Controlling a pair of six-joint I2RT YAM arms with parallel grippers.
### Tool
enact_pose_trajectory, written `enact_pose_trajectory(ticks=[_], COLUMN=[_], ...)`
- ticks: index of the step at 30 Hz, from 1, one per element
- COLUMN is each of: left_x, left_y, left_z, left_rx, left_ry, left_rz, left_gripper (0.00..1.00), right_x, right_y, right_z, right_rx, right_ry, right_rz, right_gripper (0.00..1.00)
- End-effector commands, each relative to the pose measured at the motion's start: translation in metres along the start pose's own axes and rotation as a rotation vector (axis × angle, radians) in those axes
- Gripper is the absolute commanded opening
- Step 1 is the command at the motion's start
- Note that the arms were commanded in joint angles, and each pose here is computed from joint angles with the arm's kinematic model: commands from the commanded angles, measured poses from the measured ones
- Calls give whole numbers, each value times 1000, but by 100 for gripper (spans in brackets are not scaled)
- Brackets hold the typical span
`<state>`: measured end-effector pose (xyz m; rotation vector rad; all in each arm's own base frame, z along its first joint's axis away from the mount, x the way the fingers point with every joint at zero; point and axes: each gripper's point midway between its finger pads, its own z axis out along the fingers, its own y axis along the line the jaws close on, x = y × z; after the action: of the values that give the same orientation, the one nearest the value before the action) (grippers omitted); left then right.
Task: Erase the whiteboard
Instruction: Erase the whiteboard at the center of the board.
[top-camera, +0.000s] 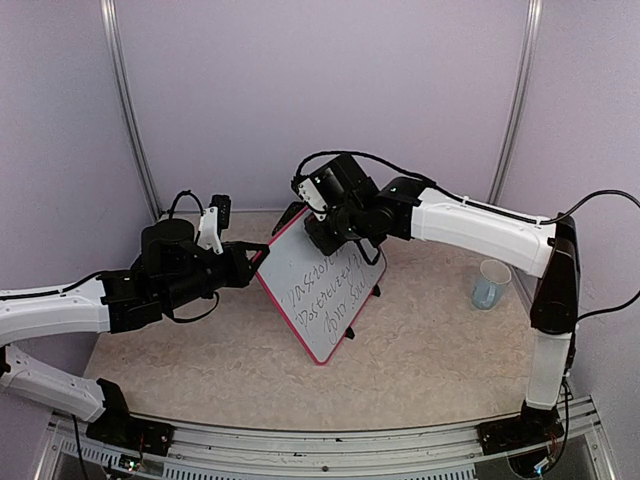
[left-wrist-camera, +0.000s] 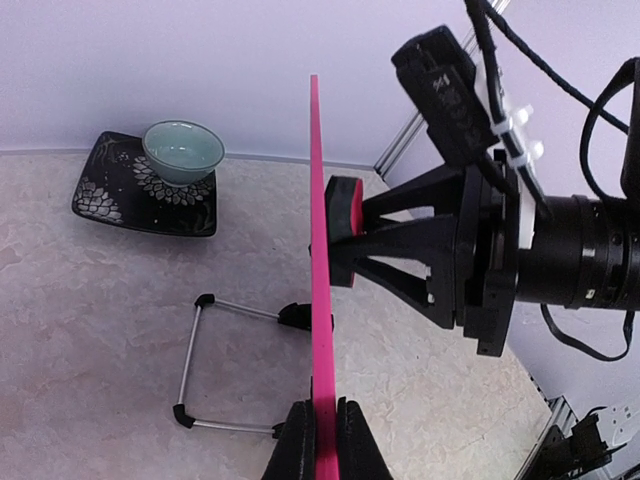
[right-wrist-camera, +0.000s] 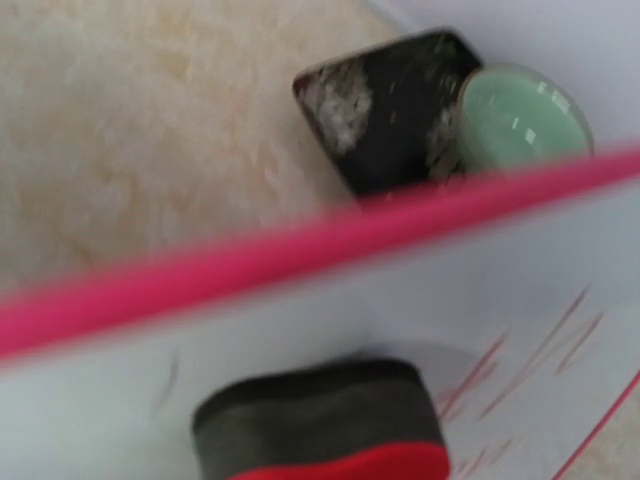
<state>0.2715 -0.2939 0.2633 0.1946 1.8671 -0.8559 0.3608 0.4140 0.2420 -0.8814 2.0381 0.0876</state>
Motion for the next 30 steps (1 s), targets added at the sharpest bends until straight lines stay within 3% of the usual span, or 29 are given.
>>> enact_pose_trajectory(ticks=[1, 8, 19, 30], left_x=[20, 18, 16, 18], left_y=[-54, -55, -57, -57], left_z=[-12, -10, -10, -10], left_rx=[235, 236, 237, 241], left_ry=[108, 107, 102, 113], left_rz=[57, 63, 68, 60], left_gripper=[0, 0, 0, 0], right_x=[-37, -26, 42, -23], right_y=[7, 7, 16, 6], right_z=[4, 7, 25, 6], right_rx=[-40, -31, -42, -37], right_ry=[-111, -87, 24, -88], right_rz=[26, 20, 16, 26], right_gripper=[28, 28, 28, 28])
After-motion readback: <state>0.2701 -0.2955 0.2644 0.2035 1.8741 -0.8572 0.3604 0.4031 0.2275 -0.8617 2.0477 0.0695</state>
